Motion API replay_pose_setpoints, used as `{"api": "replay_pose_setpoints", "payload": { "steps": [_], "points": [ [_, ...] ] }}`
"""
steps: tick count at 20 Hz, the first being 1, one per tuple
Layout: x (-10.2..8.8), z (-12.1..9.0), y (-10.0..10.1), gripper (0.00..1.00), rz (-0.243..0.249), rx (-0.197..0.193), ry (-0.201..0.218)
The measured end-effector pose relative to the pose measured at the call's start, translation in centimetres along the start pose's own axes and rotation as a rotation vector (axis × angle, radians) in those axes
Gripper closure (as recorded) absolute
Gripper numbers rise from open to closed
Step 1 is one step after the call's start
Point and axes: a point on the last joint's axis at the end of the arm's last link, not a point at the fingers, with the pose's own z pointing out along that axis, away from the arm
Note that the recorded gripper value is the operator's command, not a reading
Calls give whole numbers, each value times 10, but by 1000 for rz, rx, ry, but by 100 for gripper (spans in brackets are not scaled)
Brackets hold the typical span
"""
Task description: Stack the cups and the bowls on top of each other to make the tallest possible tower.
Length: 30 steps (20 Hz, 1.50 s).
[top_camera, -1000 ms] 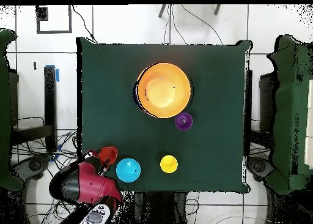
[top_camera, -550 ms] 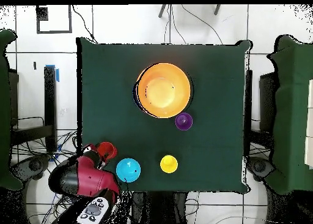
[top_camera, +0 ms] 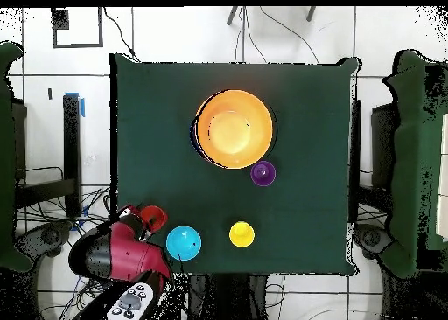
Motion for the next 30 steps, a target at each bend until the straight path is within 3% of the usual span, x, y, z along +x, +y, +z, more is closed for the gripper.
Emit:
{"api": "replay_pose_setpoints", "payload": {
  "steps": [11, 15, 25, 30],
  "points": [
    [33, -39, 9, 0, -55, -2, 24],
    [36, -50, 13, 0, -60, -12, 37],
    [16, -49, 13, 0, -20, -11, 36],
    [-8, -37, 9, 0, 29, 0, 34]
  ]
}}
